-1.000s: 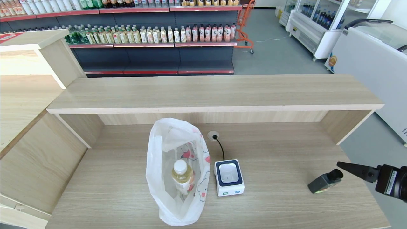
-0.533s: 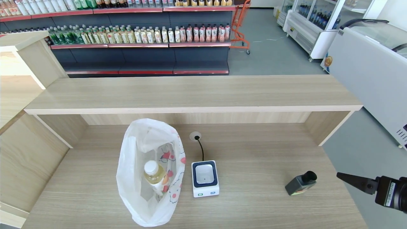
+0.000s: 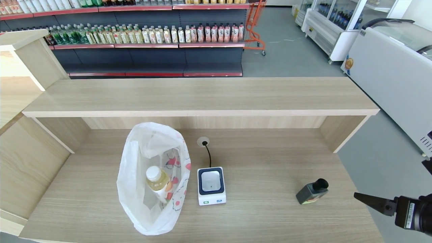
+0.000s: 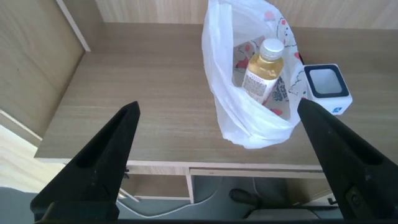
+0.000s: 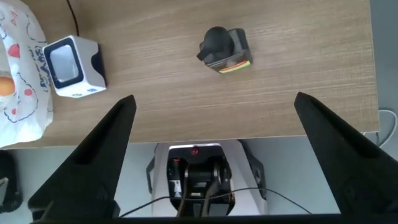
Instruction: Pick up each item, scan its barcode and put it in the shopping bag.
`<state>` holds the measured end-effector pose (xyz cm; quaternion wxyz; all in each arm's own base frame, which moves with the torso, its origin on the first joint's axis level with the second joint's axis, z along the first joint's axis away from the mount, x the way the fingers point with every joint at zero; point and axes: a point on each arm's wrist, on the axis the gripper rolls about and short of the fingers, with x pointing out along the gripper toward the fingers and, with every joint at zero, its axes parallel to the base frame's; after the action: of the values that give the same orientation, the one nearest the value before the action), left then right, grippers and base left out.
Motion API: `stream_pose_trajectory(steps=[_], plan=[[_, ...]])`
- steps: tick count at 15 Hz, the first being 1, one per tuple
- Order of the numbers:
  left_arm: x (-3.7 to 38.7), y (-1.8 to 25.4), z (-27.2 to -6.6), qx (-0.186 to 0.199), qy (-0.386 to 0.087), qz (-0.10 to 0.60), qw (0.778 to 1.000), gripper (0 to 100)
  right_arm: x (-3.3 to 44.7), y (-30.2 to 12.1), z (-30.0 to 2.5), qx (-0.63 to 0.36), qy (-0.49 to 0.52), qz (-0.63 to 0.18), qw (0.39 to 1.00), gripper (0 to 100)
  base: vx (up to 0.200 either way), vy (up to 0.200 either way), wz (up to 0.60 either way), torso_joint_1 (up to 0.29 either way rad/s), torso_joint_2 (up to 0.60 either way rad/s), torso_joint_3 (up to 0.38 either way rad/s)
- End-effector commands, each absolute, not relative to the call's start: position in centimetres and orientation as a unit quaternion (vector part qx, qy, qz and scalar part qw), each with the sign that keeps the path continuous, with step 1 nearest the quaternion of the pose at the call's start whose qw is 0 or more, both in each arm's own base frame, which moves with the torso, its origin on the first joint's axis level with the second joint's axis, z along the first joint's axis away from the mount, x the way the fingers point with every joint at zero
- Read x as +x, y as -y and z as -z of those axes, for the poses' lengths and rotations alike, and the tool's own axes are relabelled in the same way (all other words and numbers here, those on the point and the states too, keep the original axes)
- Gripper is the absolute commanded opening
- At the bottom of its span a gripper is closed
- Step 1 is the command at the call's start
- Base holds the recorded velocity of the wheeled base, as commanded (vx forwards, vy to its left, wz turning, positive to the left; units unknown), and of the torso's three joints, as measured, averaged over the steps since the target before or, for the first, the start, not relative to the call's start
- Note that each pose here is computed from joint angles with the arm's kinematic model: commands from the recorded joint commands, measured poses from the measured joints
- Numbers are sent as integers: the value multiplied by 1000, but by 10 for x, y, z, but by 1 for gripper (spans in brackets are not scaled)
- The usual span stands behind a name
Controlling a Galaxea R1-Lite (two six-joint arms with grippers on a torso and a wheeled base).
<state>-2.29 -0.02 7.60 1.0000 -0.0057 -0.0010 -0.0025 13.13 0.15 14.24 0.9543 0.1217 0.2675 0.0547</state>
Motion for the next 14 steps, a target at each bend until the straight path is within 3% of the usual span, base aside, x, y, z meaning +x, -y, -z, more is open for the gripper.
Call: stream_pose_trajectory(steps=[1, 4, 8, 12, 14], plan=[[-23, 0, -76, -5, 2, 2, 1000, 100, 130, 1, -136, 84, -292, -39, 952, 100, -200, 0, 0, -7, 12, -2], [-23, 0, -76, -5, 2, 3, 1000, 100, 129, 5, -133, -1, -308, 9, 951, 100, 0, 0, 0, 0, 0, 0], [-23, 0, -76, -3, 2, 3, 1000, 100, 148, 20, -122, -100, -365, 106, 920, 100, 0, -200, 0, -3, -4, 4], [-23, 0, -76, -2, 2, 3, 1000, 100, 178, 31, -124, -144, -388, 105, 904, 100, 0, -200, 0, 16, 2, -1], [-23, 0, -76, -4, 2, 3, 1000, 100, 191, 31, -119, -167, -404, 83, 896, 100, 0, 0, 0, 0, 0, 0]])
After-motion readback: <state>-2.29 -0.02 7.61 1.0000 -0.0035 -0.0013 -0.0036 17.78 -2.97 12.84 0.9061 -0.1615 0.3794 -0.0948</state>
